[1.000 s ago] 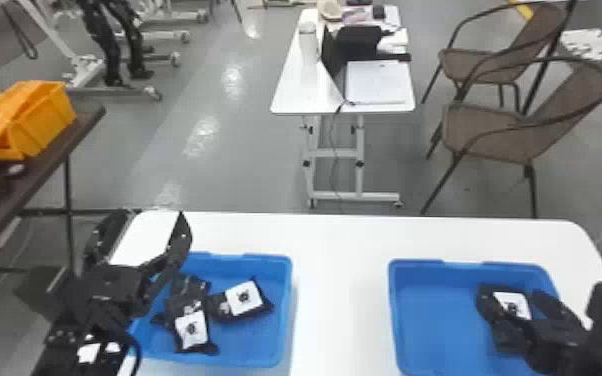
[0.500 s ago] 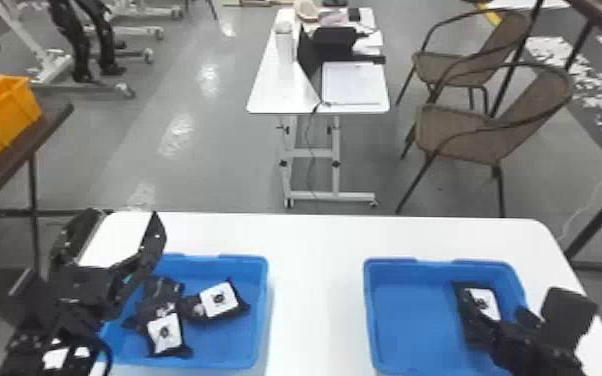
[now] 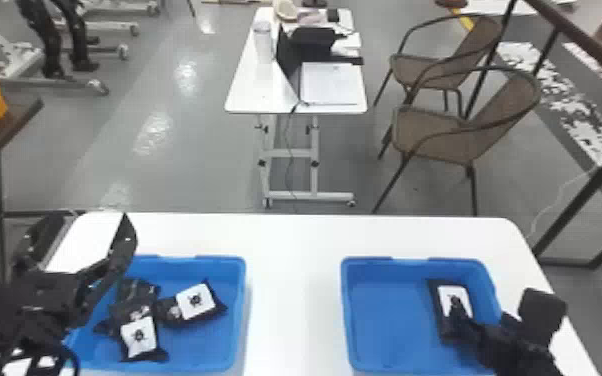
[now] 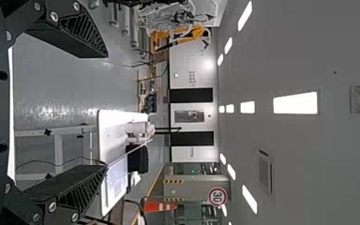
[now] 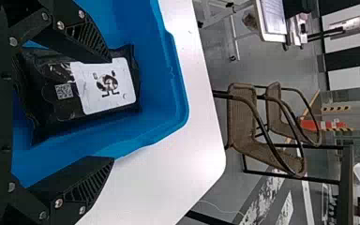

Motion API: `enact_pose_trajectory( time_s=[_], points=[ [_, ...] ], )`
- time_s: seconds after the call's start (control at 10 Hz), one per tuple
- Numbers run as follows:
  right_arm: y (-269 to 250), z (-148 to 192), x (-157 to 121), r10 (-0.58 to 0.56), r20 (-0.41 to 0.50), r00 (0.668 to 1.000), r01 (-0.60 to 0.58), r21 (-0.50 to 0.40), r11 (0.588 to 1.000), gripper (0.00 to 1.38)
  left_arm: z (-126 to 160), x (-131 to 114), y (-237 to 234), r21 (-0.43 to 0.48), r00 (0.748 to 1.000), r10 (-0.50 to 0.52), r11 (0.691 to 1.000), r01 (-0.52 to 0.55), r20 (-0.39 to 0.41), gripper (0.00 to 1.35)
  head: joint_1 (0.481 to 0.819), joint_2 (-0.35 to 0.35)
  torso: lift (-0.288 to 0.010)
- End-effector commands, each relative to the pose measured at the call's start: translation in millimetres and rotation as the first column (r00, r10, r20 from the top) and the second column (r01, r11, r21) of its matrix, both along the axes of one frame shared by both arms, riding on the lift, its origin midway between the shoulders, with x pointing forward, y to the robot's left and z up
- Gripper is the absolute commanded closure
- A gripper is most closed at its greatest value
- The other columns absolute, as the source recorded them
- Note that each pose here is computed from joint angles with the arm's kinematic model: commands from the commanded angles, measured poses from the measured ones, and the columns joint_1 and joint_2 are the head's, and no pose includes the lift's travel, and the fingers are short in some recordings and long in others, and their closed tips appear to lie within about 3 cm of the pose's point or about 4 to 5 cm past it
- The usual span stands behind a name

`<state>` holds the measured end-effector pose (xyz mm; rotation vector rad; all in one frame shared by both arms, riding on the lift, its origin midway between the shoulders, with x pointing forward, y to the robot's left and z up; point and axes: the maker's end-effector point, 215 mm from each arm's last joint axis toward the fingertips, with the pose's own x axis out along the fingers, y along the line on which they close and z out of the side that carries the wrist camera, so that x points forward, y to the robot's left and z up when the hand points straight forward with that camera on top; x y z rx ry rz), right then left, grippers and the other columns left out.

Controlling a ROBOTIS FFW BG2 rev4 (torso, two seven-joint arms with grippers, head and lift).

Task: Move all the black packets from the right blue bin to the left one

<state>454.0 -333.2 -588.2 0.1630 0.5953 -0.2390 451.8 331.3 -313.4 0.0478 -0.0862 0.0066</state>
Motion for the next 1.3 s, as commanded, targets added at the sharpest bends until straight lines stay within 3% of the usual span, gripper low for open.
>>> enact_pose_trajectory(
  time_s=[0.0,0.5,1.2],
  points=[
    [7,-6,-2,0.008,-0.012,1.000,-0.008,0.010,1.000,0.26,0,-1,0,-0.002,1.000,0.004,1.000,-0.004,0.001,0.19,0.695,-0.003,0.000],
    [51,24,13,-0.006,0.028,1.000,0.005,0.047,0.999,0.26,2,4,-8,0.002,1.000,-0.009,1.000,0.009,0.006,0.19,0.695,0.034,0.000],
    [43,-14,-1,-0.042,-0.059,0.997,0.043,0.027,0.999,0.26,3,6,-10,-0.010,1.000,-0.013,1.000,0.013,0.009,0.19,0.695,0.044,0.000]
  ],
)
